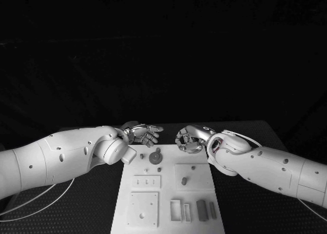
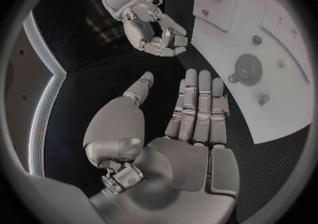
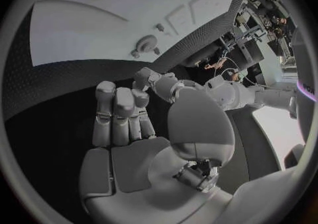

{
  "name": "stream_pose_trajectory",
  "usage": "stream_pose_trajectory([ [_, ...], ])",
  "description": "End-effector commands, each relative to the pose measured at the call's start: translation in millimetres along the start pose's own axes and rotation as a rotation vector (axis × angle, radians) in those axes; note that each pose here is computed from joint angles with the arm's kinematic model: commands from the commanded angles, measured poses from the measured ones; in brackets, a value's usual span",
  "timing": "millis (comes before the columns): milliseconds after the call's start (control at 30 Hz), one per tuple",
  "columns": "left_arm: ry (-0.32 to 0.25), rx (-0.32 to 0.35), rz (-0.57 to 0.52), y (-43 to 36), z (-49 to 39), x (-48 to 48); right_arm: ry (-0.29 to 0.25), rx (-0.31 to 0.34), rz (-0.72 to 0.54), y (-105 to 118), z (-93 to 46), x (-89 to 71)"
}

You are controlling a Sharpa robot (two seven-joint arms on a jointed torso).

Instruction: Assemble the parts on the task board

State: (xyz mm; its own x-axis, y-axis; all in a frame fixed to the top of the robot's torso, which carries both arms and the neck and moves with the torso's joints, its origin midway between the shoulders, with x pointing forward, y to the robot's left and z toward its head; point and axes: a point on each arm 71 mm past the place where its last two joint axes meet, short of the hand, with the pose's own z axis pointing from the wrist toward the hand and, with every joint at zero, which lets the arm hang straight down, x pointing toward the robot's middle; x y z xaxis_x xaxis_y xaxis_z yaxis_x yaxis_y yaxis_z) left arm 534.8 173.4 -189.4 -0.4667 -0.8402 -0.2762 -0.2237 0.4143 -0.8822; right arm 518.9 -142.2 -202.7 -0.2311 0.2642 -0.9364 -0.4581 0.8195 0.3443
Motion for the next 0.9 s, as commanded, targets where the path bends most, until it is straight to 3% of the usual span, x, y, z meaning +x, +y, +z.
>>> stream_pose_trajectory([
  [33, 0.054, -0.037, 0.085, 2.1, 0.6, 9.6, -0.015, 0.013, -0.037, 9, 1.9, 0.8],
  [267, 0.124, -0.073, 0.148, 4.0, 0.3, 23.0, -0.032, -0.009, -0.028, 26, 5.1, 1.8],
  [700, 0.153, -0.077, 0.17, 2.5, 0.3, 35.4, -0.037, -0.046, -0.026, 44, 8.5, 4.1],
  [900, 0.146, -0.076, 0.169, 2.4, 0.4, 34.7, -0.034, -0.056, -0.025, 48, 8.5, 4.8],
])
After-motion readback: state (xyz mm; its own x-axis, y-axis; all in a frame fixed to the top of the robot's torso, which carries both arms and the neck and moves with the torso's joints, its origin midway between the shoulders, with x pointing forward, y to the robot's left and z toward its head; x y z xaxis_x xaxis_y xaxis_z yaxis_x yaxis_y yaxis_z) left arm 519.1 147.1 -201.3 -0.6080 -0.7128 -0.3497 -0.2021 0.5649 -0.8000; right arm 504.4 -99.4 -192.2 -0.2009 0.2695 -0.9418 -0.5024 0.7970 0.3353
